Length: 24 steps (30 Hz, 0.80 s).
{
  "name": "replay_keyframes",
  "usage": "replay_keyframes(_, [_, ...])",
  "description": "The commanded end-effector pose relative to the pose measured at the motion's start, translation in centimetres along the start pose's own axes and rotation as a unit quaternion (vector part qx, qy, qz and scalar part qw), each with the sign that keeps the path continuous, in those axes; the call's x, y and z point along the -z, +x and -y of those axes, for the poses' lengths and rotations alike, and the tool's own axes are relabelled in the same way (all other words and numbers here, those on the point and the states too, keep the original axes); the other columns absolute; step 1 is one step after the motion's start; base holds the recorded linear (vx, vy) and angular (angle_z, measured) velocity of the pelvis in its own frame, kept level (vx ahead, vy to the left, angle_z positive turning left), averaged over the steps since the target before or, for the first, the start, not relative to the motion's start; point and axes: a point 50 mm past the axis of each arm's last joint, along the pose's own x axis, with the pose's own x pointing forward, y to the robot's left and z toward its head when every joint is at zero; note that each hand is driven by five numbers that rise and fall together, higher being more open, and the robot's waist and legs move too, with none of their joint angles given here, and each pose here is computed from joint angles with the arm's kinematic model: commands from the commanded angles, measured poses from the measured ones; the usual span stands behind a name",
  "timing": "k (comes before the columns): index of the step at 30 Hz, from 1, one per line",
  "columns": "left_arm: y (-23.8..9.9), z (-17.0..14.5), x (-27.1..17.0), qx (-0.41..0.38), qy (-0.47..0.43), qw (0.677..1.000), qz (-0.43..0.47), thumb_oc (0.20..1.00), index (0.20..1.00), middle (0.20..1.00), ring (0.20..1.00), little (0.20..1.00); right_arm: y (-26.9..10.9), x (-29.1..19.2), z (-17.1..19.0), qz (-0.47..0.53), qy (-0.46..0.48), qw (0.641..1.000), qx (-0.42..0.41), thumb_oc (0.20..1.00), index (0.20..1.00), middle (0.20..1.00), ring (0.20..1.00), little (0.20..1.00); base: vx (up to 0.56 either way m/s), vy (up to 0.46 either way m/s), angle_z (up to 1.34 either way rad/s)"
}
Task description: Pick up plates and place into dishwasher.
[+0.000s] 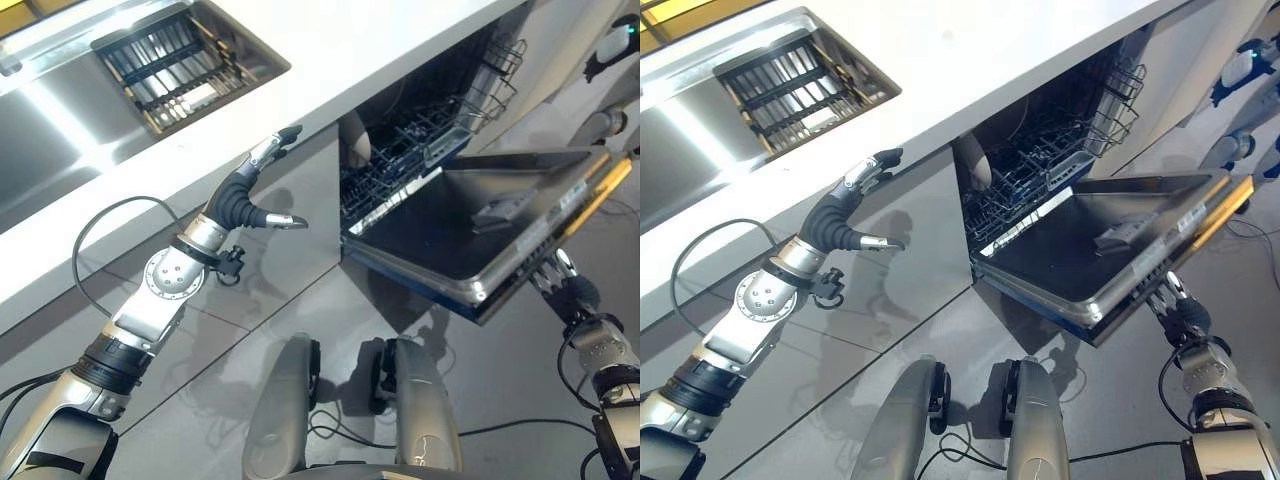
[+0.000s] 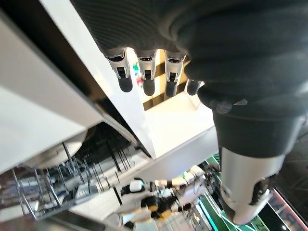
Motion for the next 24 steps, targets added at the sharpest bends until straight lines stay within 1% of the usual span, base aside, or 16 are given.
replay_keyframes(1, [0.4, 0.0, -2.2, -0.002, -0.018, 0.997, 0.071, 1.000, 1.000, 1.000, 1.000, 1.000, 3.8, -3.7, -18.2, 0.111, 0.055, 0.915, -0.384, 1.000, 1.000, 1.000, 1.000, 1.000, 0.05, -0.032, -0.18])
replay_keyframes(3, [0.4, -0.1, -2.1, 0.002, -0.020, 0.997, 0.069, 1.000, 1.000, 1.000, 1.000, 1.000, 3.7, -4.4, -19.3, 0.118, 0.058, 0.909, -0.396, 1.000, 1.000, 1.000, 1.000, 1.000, 0.05, -0.032, -0.04])
replay_keyframes(8, [0.5, -0.1, -2.1, 0.010, -0.022, 0.997, 0.067, 1.000, 1.000, 1.000, 1.000, 1.000, 3.9, -6.1, -20.3, 0.133, 0.060, 0.909, -0.390, 1.000, 1.000, 1.000, 1.000, 1.000, 0.02, -0.012, 0.07])
replay_keyframes(14, [0.7, -0.3, -2.1, 0.022, -0.027, 0.997, 0.066, 1.000, 1.000, 1.000, 1.000, 1.000, 4.5, -7.0, -19.5, 0.135, 0.059, 0.922, -0.357, 1.000, 1.000, 1.000, 1.000, 1.000, 0.01, 0.000, 0.28])
replay_keyframes(17, [0.8, -0.1, -2.2, 0.040, -0.038, 0.996, 0.071, 1.000, 1.000, 1.000, 1.000, 1.000, 4.8, -6.6, -18.4, 0.128, 0.049, 0.937, -0.322, 1.000, 1.000, 1.000, 1.000, 1.000, -0.01, 0.009, 0.22])
replay_keyframes(18, [0.8, 0.2, -2.2, 0.054, -0.045, 0.995, 0.073, 1.000, 1.000, 1.000, 1.000, 1.000, 4.9, -6.1, -17.5, 0.130, 0.047, 0.946, -0.293, 1.000, 1.000, 1.000, 1.000, 1.000, -0.02, 0.019, 0.50])
replay_keyframes(22, [1.0, 1.0, -1.9, 0.064, -0.055, 0.994, 0.068, 1.000, 1.000, 1.000, 1.000, 1.000, 5.3, -4.7, -15.1, 0.135, 0.038, 0.969, -0.204, 1.000, 1.000, 1.000, 1.000, 1.000, -0.02, 0.037, 0.40])
replay_keyframes(24, [1.0, 1.0, -1.8, 0.064, -0.056, 0.994, 0.067, 1.000, 1.000, 1.000, 1.000, 1.000, 5.3, -4.3, -14.5, 0.136, 0.038, 0.972, -0.186, 1.000, 1.000, 1.000, 1.000, 1.000, 0.00, 0.028, 0.08])
